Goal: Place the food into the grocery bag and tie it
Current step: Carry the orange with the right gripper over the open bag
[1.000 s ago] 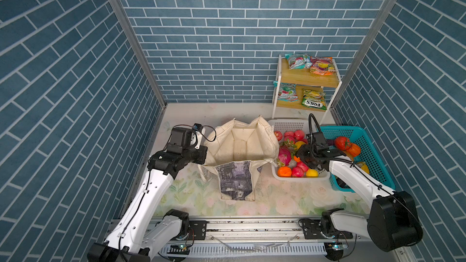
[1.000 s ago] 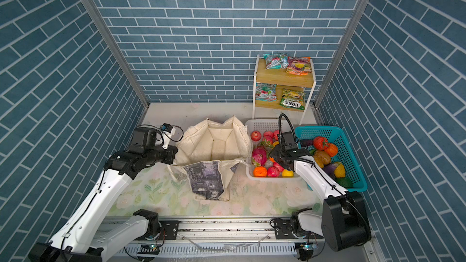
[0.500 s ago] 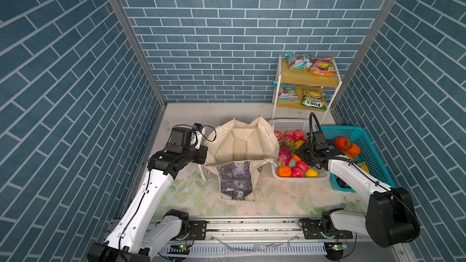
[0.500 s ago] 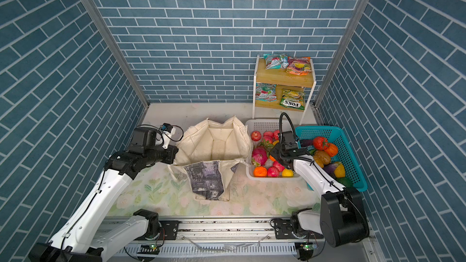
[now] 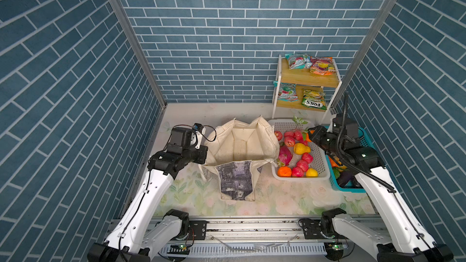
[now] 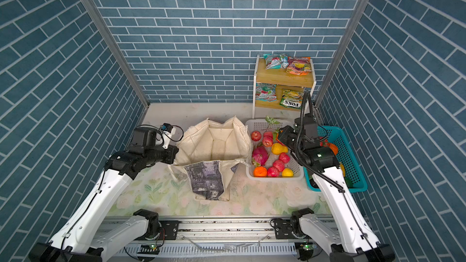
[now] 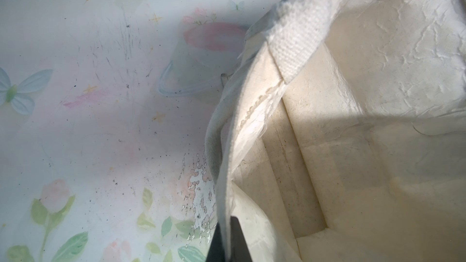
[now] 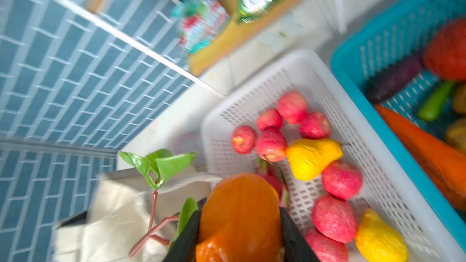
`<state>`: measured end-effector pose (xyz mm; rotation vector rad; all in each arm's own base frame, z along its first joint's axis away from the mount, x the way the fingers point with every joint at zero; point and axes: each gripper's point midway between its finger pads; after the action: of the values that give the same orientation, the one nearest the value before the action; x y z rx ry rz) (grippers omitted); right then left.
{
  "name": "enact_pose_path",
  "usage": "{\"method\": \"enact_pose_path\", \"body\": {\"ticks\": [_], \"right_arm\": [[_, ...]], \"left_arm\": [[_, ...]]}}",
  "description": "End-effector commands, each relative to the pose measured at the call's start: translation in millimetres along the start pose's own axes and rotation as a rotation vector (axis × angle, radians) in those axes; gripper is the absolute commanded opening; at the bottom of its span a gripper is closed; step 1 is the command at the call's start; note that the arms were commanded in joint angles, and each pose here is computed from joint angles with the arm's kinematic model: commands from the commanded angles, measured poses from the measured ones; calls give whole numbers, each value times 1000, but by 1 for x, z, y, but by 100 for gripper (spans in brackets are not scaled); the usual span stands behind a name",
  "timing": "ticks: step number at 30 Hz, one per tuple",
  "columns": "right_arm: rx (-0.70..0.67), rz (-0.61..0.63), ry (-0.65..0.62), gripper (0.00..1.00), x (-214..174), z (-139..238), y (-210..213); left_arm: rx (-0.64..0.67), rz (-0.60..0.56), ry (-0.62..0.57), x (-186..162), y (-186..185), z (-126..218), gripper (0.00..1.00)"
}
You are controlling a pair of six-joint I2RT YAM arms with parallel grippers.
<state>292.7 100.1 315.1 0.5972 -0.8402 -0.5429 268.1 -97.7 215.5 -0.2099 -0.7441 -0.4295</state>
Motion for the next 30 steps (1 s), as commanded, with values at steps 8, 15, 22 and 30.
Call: {"method": "enact_pose_path", "body": {"ticks": [8,15,22,30], "right_arm": [[122,488,317,27,-110,-26,103],[82,660,462,27,-180,-64,117],[63,659,577,28,-222,-96,114],[48,678,618,31,-251,-127,117]], "left_arm": [[-5,1,-32,3,-1,4,0],[4,0,-33,3,0,4,0],[2,1,-32,3,0,3,0],[-2,0,-36,3,-1,4,0]]}}
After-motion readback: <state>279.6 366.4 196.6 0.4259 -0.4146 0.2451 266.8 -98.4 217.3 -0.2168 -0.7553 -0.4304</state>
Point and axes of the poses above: each gripper's point midway between its finger pads, its own z axis back along the fingers, its own y axis along the line the jaws close on, x = y × z, and after that the axes turned 10 degrees about -z, right-handed
